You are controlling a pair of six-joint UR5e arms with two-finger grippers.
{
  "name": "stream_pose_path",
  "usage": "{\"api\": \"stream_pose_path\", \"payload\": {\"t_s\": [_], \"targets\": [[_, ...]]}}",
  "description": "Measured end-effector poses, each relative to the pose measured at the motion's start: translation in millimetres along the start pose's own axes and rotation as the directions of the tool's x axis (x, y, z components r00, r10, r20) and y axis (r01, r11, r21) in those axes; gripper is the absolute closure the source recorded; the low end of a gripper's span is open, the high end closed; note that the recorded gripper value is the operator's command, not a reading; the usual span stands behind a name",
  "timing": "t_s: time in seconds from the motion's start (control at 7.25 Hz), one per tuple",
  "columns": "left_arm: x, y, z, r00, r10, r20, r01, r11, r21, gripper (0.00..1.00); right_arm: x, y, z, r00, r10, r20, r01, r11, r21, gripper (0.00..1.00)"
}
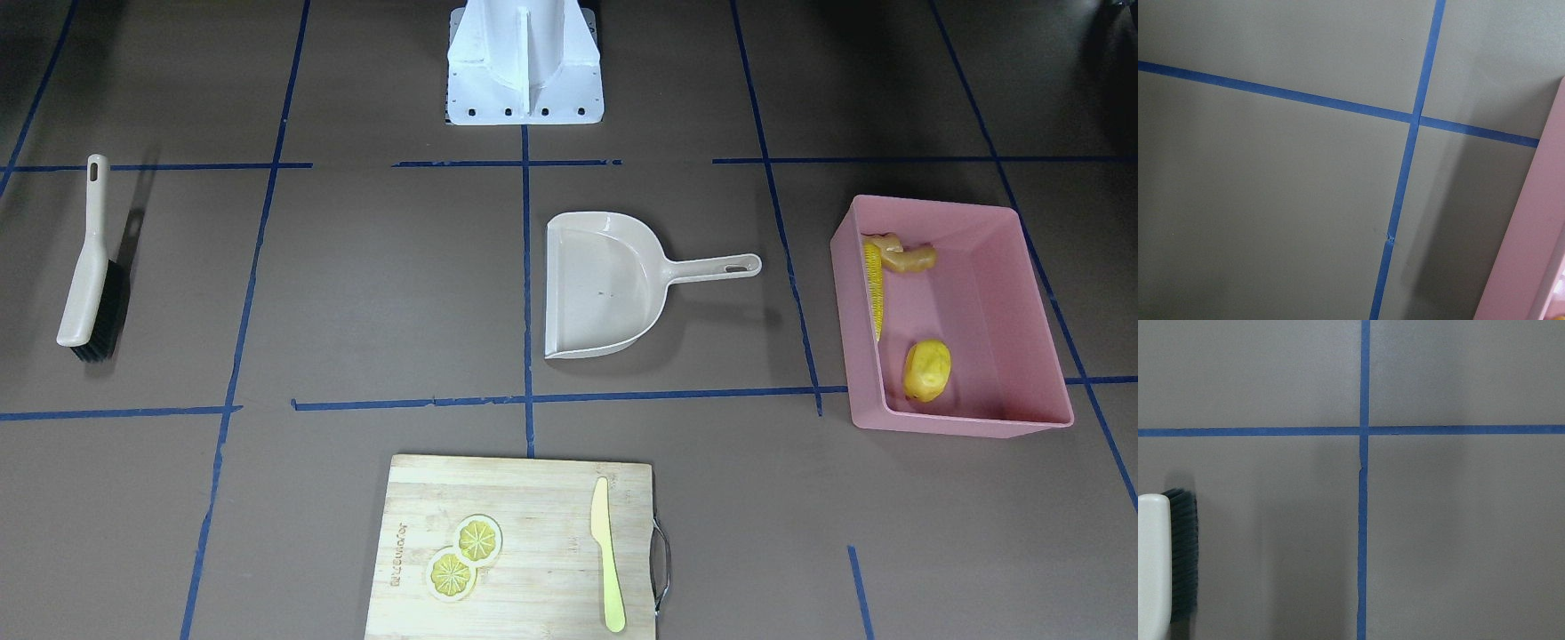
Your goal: Sweep and dump trash into bin
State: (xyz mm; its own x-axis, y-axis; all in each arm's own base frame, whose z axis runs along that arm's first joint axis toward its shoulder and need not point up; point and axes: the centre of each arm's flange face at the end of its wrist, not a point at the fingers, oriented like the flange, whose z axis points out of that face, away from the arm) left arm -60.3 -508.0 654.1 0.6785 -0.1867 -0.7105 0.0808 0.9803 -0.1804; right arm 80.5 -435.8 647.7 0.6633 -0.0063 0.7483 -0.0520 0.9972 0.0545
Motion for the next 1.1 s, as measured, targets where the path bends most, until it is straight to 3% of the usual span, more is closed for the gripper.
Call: {"api": "stream_pose_path", "payload": {"t_s": [1.1], "targets": [[3.8, -0.4, -2.7, 1.0, 0.007, -0.001, -0.007, 1.0, 0.005, 0.0, 0.7, 0.5, 0.9, 1.0, 0.005, 0.004, -0.005, 1.0, -0.002, 0.0]]}}
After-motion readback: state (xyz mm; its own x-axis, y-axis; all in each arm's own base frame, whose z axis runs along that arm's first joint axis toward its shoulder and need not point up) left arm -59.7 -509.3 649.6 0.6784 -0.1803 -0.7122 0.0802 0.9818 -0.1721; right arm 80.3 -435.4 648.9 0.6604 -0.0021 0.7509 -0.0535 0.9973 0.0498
